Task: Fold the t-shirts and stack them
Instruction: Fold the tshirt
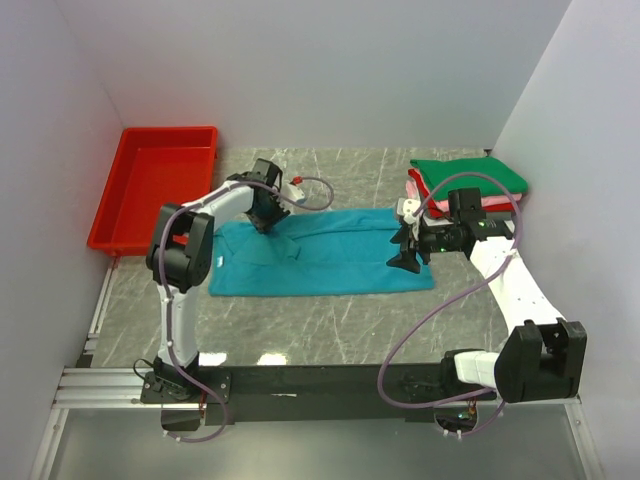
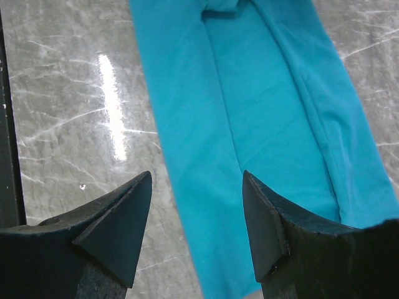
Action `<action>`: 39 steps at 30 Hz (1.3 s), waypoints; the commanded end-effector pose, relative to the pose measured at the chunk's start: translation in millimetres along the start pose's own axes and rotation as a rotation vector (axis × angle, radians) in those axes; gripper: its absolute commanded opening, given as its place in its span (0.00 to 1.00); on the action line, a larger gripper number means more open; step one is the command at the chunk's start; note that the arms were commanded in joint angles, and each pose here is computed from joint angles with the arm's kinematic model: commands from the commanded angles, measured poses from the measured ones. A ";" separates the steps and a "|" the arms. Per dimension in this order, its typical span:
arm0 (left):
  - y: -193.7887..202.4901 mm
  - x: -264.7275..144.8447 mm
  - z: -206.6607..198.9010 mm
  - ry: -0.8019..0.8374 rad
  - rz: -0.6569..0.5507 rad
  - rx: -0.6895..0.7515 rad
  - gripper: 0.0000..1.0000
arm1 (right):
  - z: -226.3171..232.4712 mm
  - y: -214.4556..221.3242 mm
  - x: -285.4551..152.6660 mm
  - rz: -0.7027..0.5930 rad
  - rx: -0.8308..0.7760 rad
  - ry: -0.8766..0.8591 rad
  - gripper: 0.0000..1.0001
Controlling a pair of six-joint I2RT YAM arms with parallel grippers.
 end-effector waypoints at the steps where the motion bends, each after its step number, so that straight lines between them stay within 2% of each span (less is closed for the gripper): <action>1: -1.7 19.3 10.4 0.000 0.019 -0.008 0.38 | 4.9 -2.2 0.5 -0.029 0.006 -0.029 0.67; 3: -1.8 35.2 14.7 -0.012 0.044 -0.026 0.34 | 5.8 -0.3 1.2 -0.023 0.012 -0.032 0.67; 4: -15.5 33.4 28.5 -0.058 0.026 -0.041 0.33 | 6.6 0.3 1.8 -0.018 0.012 -0.037 0.67; 6: -20.5 50.8 35.0 -0.066 0.041 -0.053 0.32 | 11.3 5.5 5.4 0.018 -0.001 -0.060 0.67; 7: -39.0 46.0 52.9 -0.126 0.004 -0.074 0.33 | 13.1 8.3 7.6 0.039 -0.014 -0.068 0.67; 9: -55.8 61.8 64.9 -0.147 -0.023 -0.096 0.41 | 24.9 20.1 24.9 0.135 -0.066 -0.100 0.67; 10: -75.1 54.9 77.3 -0.183 -0.078 -0.119 0.44 | 26.7 22.7 30.1 0.163 -0.081 -0.099 0.67; 12: -84.2 58.8 85.1 -0.210 -0.104 -0.137 0.55 | 36.6 24.0 51.5 0.212 -0.145 -0.114 0.67; 14: -102.0 49.5 102.5 -0.284 -0.179 -0.192 0.67 | 32.2 35.5 64.2 0.325 -0.166 -0.062 0.67; 15: -109.8 37.1 112.2 -0.328 -0.213 -0.219 0.71 | 34.3 36.3 81.8 0.343 -0.203 -0.069 0.67; 16: -120.8 24.8 122.6 -0.373 -0.265 -0.259 0.74 | 26.0 43.9 85.0 0.418 -0.220 -0.013 0.67; 17: -127.7 13.7 128.6 -0.401 -0.296 -0.284 0.80 | 19.9 40.0 94.2 0.418 -0.216 0.032 0.67; 18: -135.2 -14.1 140.6 -0.466 -0.339 -0.322 0.83 | 17.7 45.6 102.5 0.450 -0.203 0.044 0.67; 20: -143.9 -44.4 149.2 -0.481 -0.421 -0.373 0.85 | 11.2 48.3 111.6 0.508 -0.194 0.125 0.67; 21: -155.3 -87.0 154.2 -0.493 -0.509 -0.394 0.86 | 4.7 47.2 116.7 0.510 -0.203 0.166 0.67; 23: -148.4 -115.4 160.5 -0.492 -0.586 -0.471 0.88 | 2.9 55.1 125.0 0.543 -0.189 0.210 0.67; 24: -151.1 -160.0 163.1 -0.504 -0.670 -0.495 0.90 | -3.2 57.5 125.0 0.559 -0.193 0.251 0.67; 25: -146.6 -176.4 167.4 -0.478 -0.728 -0.557 0.92 | -3.2 64.5 127.4 0.581 -0.185 0.253 0.67; 26: -135.2 -178.7 163.5 -0.454 -0.728 -0.595 0.95 | -2.4 67.8 128.8 0.591 -0.181 0.253 0.67; 27: -132.1 -217.8 162.5 -0.450 -0.801 -0.625 0.97 | 0.0 75.1 130.8 0.611 -0.176 0.241 0.66; 29: -108.3 -226.4 157.5 -0.364 -0.833 -0.762 0.99 | 3.2 83.1 131.5 0.640 -0.178 0.240 0.62; 30: -101.6 -259.8 152.4 -0.354 -0.895 -0.790 1.00 | 4.7 88.2 131.2 0.657 -0.177 0.238 0.60; 31: -88.7 -270.1 154.5 -0.333 -0.927 -0.854 0.99 | 4.3 95.8 130.4 0.688 -0.175 0.247 0.57; 32: -75.3 -256.9 138.4 -0.256 -0.905 -0.872 0.99 | 4.5 100.0 130.2 0.704 -0.175 0.252 0.53; 33: -67.8 -286.0 128.2 -0.252 -0.966 -0.878 0.99 | 6.8 105.4 129.6 0.721 -0.175 0.250 0.51; 34: -49.0 -273.5 120.8 -0.226 -0.950 -0.930 0.99 | 7.9 110.1 129.2 0.740 -0.173 0.249 0.48; 35: -44.9 -277.6 108.9 -0.183 -0.965 -0.920 0.99 | 9.5 112.3 128.5 0.746 -0.172 0.247 0.40; 36: -39.8 -300.1 95.1 -0.173 -1.015 -0.895 0.99 | 13.9 117.4 126.9 0.760 -0.167 0.234 0.36; 37: -34.1 -304.6 87.0 -0.160 -1.033 -0.899 0.99 | 18.3 118.1 127.5 0.762 -0.173 0.224 0.31; 38: -20.5 -287.9 72.9 -0.138 -0.999 -0.920 0.99 | 21.3 119.2 126.6 0.767 -0.174 0.220 0.18; 39: -17.7 -305.5 55.9 -0.107 -1.047 -0.891 0.99 | 26.3 120.5 125.4 0.775 -0.172 0.211 0.13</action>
Point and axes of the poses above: each gripper's point midway between its finger pads, its own x axis out along the fingers, its own z axis along the line the jaws close on, y = z × x, the point moved 2 cm from there along -x, back along the fingers, and after that the axes turned 3 degrees about -x, right-handed, at the moved point
